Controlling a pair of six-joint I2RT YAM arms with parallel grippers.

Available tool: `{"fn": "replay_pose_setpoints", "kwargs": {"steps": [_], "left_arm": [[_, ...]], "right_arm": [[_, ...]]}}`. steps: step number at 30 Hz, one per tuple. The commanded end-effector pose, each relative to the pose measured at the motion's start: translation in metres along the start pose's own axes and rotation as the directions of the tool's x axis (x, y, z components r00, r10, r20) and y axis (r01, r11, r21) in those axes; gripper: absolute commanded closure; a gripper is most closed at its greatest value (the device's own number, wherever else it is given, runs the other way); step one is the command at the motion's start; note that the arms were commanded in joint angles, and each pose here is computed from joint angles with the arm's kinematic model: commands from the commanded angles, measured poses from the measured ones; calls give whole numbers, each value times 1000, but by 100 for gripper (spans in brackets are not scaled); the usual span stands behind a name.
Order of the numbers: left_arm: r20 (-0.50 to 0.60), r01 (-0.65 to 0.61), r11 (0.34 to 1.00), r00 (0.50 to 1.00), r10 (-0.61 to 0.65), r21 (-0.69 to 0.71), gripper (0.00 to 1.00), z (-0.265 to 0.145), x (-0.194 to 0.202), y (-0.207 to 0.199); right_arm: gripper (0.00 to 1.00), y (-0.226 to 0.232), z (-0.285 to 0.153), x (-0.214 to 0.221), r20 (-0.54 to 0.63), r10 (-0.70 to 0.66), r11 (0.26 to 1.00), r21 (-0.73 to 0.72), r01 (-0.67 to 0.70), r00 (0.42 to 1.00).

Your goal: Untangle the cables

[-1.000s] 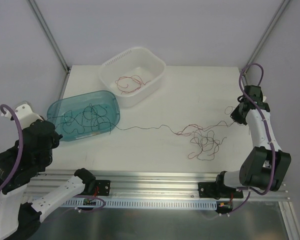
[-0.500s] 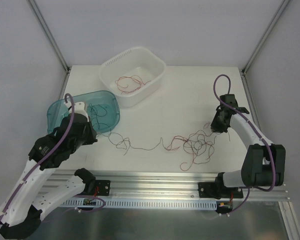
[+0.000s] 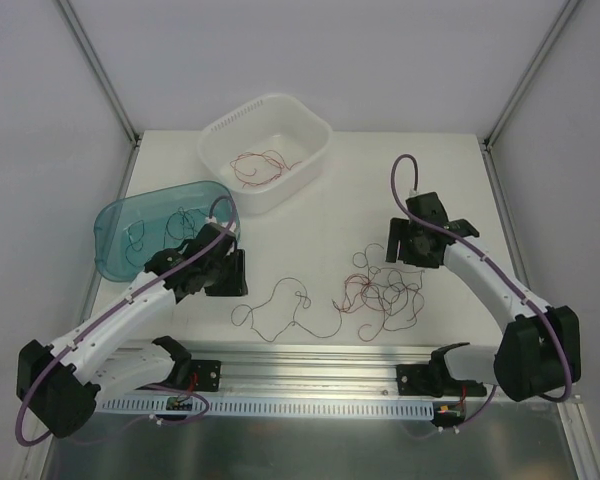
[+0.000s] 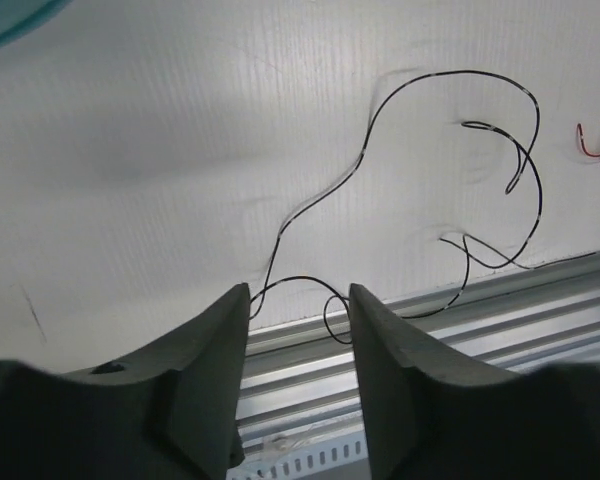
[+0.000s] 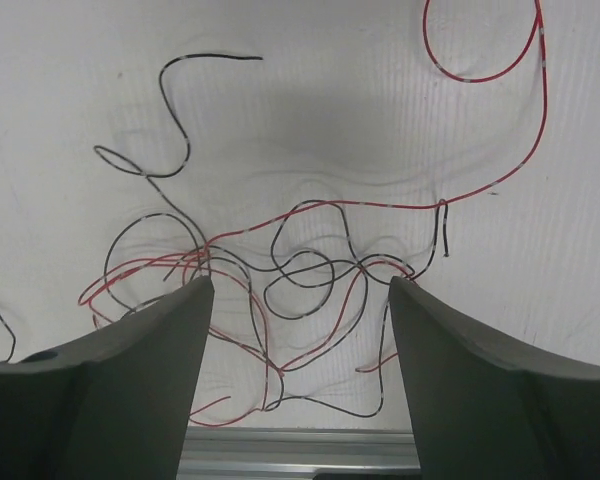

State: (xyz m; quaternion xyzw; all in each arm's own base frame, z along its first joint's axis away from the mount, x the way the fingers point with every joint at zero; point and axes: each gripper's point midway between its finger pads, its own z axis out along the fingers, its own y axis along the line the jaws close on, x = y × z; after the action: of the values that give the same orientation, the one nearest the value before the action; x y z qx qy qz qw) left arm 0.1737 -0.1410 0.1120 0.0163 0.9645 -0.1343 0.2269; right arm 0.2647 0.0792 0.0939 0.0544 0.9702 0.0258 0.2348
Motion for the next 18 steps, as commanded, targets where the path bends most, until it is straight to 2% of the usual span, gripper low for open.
{"fn": "replay_pose_setpoints", "kwargs": {"steps": [1,2,3,6,7,10,15,18], "left_arm": [[31,-11,993,999,7,120,53,-2,-8,-30],[55,-23,988,998,15,151,46,-9,-13,-40],[56,-37,983,998,27,179,31,-13,-12,-52],[71,-85,959,995,68,269,16,-31,-13,-93],[71,-95,955,994,78,282,14,-33,-14,-103],[74,-91,940,995,70,330,15,-40,-18,-139],[35,-27,945,999,17,326,16,-3,-12,-181],[7,-20,951,1000,19,310,21,21,-4,-202]], "right_arm": [[24,8,-30,-11,82,-51,999,-12,52,995],[21,12,-34,-10,93,-64,998,-21,66,994],[19,12,-39,-10,110,-63,998,-24,66,992],[14,12,-44,-4,126,-57,998,-24,61,990],[13,13,-49,-4,142,-48,998,-36,54,989],[9,14,-55,2,163,-5,998,-67,16,987],[5,17,-53,15,175,72,992,-111,-53,982],[5,19,-51,20,185,102,987,-139,-77,978]]}}
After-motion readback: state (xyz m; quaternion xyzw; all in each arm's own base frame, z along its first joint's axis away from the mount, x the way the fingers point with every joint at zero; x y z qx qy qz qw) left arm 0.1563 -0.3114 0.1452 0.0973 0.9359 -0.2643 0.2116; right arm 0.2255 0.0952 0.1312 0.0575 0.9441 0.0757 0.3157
